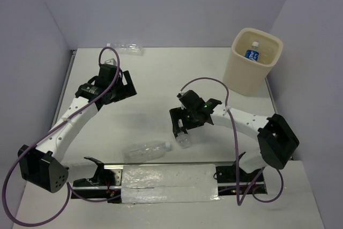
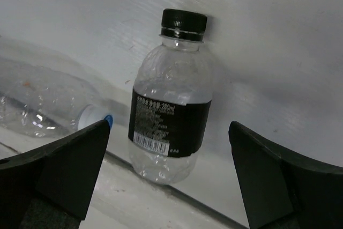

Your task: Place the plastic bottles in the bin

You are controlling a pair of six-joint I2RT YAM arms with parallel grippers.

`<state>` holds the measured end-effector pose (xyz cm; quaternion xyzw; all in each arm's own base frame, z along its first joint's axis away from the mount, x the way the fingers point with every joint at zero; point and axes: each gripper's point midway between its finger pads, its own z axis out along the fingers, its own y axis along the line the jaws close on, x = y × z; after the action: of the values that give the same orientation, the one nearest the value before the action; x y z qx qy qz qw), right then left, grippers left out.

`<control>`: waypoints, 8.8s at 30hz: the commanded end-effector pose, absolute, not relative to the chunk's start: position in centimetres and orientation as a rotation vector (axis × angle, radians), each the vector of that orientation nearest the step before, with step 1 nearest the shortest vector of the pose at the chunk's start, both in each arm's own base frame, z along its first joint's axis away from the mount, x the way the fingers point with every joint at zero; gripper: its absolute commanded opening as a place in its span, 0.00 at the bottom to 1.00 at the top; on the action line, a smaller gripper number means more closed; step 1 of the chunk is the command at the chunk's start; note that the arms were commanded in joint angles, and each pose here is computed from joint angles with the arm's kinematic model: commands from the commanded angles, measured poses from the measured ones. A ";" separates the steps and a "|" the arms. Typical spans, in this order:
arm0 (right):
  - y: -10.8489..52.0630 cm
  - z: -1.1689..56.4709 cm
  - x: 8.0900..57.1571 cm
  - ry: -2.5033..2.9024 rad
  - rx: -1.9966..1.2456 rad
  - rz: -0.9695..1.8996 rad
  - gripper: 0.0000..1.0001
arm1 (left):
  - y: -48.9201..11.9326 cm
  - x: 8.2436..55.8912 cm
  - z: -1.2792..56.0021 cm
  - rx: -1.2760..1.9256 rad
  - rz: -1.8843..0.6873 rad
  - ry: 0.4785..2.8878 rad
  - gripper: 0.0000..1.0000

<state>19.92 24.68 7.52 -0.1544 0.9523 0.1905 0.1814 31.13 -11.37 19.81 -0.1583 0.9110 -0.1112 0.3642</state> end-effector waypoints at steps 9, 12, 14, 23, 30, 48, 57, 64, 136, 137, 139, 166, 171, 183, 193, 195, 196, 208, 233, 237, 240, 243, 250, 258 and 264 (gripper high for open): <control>24.2 4.9 21.8 2.682 -0.336 0.389 0.64 | -11.7 31.4 20.5 -0.412 -0.321 2.316 0.99; 23.8 6.7 22.7 2.643 -0.327 0.340 0.54 | -11.8 31.5 20.7 -0.409 -0.325 2.313 0.99; 22.9 9.6 24.3 2.574 -0.284 0.283 0.52 | -11.8 31.5 20.9 -0.408 -0.324 2.310 0.99; 11.7 31.6 36.9 2.015 0.233 0.102 0.52 | -12.0 31.6 21.4 -0.390 -0.346 2.296 0.99; 0.8 38.9 43.9 1.749 0.577 -0.107 0.52 | -12.1 30.9 21.5 -0.341 -0.348 2.315 0.99; -8.7 36.8 48.2 1.727 0.811 -0.201 1.00 | -12.1 30.6 21.3 -0.296 -0.347 2.330 0.99; 4.4 40.0 40.4 1.842 0.291 0.126 0.98 | -10.6 30.7 21.7 -0.380 -0.274 2.291 0.99; 25.6 27.5 27.3 2.040 -0.542 0.662 1.00 | -7.1 31.2 22.7 -0.609 -0.120 2.232 0.99; -4.6 45.8 43.2 1.350 0.452 -0.185 0.59 | -2.9 31.3 29.3 -0.747 -0.152 1.955 0.99; -5.5 45.7 43.7 1.340 0.472 -0.201 0.59 | -2.9 31.3 29.2 -0.746 -0.148 1.957 0.99; -7.2 44.9 45.3 1.319 0.506 -0.253 0.60 | -2.9 31.4 29.1 -0.741 -0.148 1.960 0.99; -10.9 40.3 43.5 1.346 0.583 -0.354 1.00 | -8.6 42.6 24.2 -0.799 -0.350 2.212 0.99; -7.5 42.9 40.5 1.338 0.500 -0.196 1.00 | -8.5 48.2 22.5 -0.899 -0.451 2.209 0.99; 5.0 38.3 38.3 1.682 0.215 0.144 1.00 | -7.8 62.1 16.3 -1.051 -0.796 2.029 0.99; 7.5 36.9 34.8 1.720 0.132 0.265 1.00 | -6.2 69.4 13.7 -1.203 -0.910 1.747 0.99; 7.4 37.0 34.0 1.691 0.120 0.268 1.00 | -6.6 70.6 12.2 -1.227 -0.961 1.730 0.98; 7.3 37.1 33.8 1.681 0.124 0.267 1.00 | -6.7 71.2 13.0 -1.217 -0.984 1.705 0.98; 7.6 36.0 33.8 1.717 0.121 0.275 1.00 | -5.6 73.3 8.3 -1.350 -0.987 1.602 0.97; 9.1 34.7 33.8 1.811 0.078 0.274 1.00 | -9.1 60.3 20.4 -0.871 -0.973 1.925 0.69; 9.5 35.8 32.9 1.808 0.052 0.298 1.00 | -10.3 51.5 20.2 -0.521 -0.869 2.189 0.66; 10.7 36.3 32.3 1.811 -0.011 0.349 1.00 | -12.2 44.4 20.6 -0.270 -0.928 2.276 0.68; 12.4 35.9 32.4 1.890 -0.073 0.418 1.00 | -15.8 37.0 21.1 0.089 -0.974 2.363 0.73; 20.4 35.6 31.8 1.993 -0.175 0.862 1.00 | -22.1 27.6 20.1 0.382 -1.083 2.406 0.72; 25.7 31.5 32.6 2.088 -0.080 1.078 1.00 | -24.3 25.6 23.1 0.418 -1.204 2.280 0.70; 27.0 28.5 32.9 2.148 0.008 1.140 1.00 | -24.7 25.8 23.2 0.425 -1.207 2.281 0.70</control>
<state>32.75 25.71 27.24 -0.0108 0.8495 0.4003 0.3435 25.51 -23.72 21.09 0.1392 0.8630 -0.4222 0.2400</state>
